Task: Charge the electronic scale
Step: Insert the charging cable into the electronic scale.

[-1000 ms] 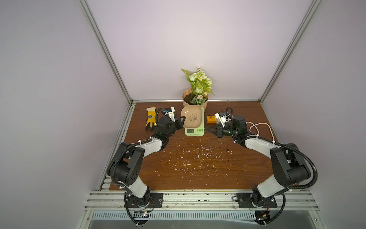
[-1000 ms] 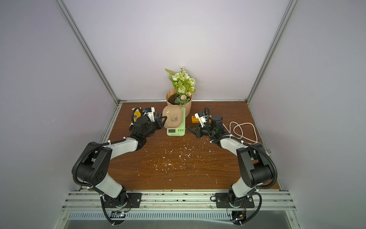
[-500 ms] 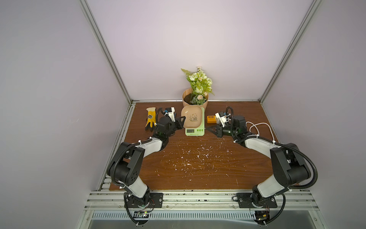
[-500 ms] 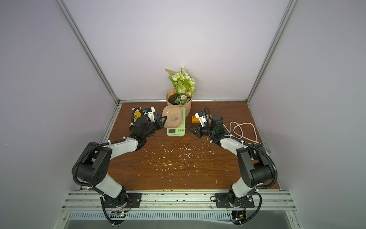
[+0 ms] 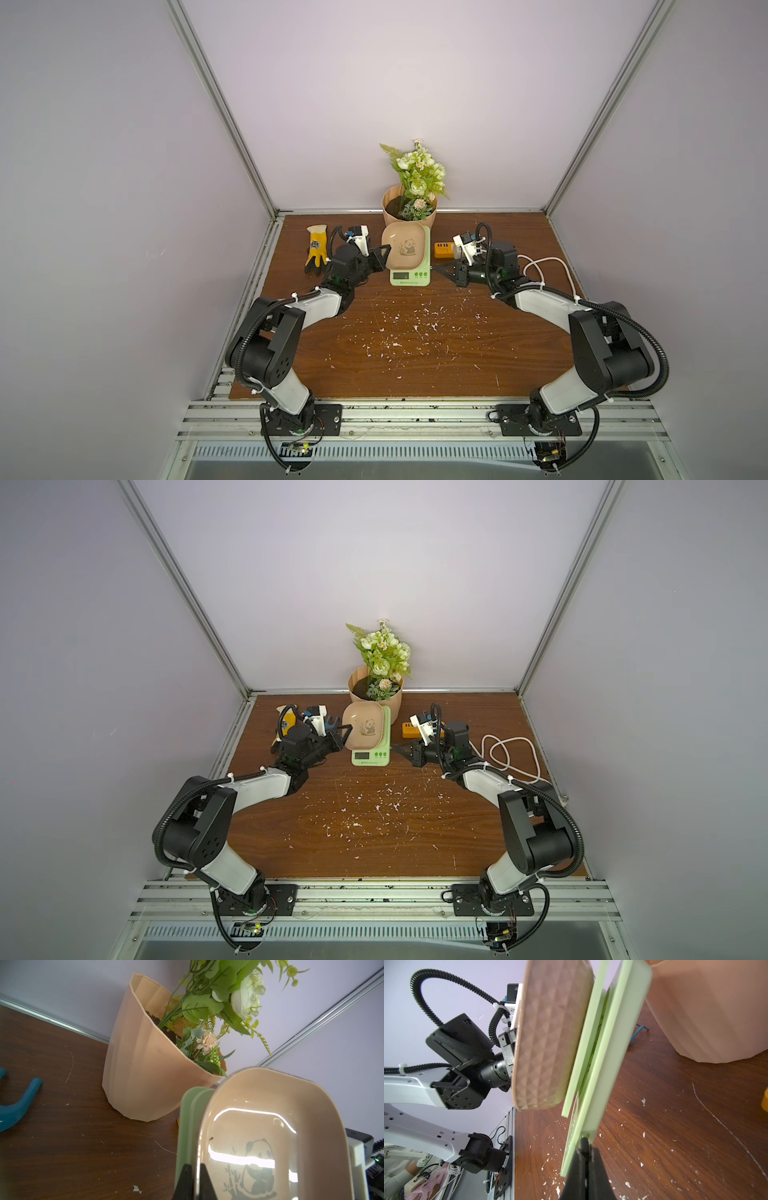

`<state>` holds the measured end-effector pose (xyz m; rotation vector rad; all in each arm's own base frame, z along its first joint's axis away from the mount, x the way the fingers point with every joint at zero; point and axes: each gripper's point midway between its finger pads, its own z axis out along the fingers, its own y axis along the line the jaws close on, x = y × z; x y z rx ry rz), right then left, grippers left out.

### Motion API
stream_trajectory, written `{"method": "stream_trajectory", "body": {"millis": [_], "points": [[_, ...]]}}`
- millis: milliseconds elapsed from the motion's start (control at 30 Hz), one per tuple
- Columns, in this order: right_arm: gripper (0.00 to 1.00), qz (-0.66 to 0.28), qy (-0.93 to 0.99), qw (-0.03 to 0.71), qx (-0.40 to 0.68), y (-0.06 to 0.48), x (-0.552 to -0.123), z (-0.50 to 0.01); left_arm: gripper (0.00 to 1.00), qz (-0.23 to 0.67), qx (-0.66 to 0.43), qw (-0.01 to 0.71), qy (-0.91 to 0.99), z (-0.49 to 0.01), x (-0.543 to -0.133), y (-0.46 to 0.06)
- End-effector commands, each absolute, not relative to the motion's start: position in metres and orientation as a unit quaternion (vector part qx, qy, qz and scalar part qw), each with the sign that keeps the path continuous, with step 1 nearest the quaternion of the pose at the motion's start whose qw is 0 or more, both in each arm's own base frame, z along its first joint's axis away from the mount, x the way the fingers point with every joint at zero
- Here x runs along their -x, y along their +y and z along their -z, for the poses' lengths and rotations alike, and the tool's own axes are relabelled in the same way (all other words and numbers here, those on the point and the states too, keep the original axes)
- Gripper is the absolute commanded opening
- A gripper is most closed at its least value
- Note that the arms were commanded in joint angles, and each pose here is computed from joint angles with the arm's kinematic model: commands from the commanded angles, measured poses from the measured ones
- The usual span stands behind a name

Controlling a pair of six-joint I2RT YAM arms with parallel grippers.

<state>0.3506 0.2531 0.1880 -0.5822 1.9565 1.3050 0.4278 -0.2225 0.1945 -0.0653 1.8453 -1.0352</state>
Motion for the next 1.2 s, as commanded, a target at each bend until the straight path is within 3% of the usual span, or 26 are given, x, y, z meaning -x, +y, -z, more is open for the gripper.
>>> {"method": "stream_trajectory", "body": {"millis": [0,1167], "points": [[0.00,-0.514,0.722,0.389,0.253,0.258,-0.353,-0.225,0.00,0.474,0.004,0.525,0.706,-0.248,-0.430,-0.238],[0.00,-0.505,0.741,0.377,0.233,0.253,-0.352,-0.214,0.00,0.487,0.008,0.533,0.692,-0.263,-0.431,-0.238]]}}
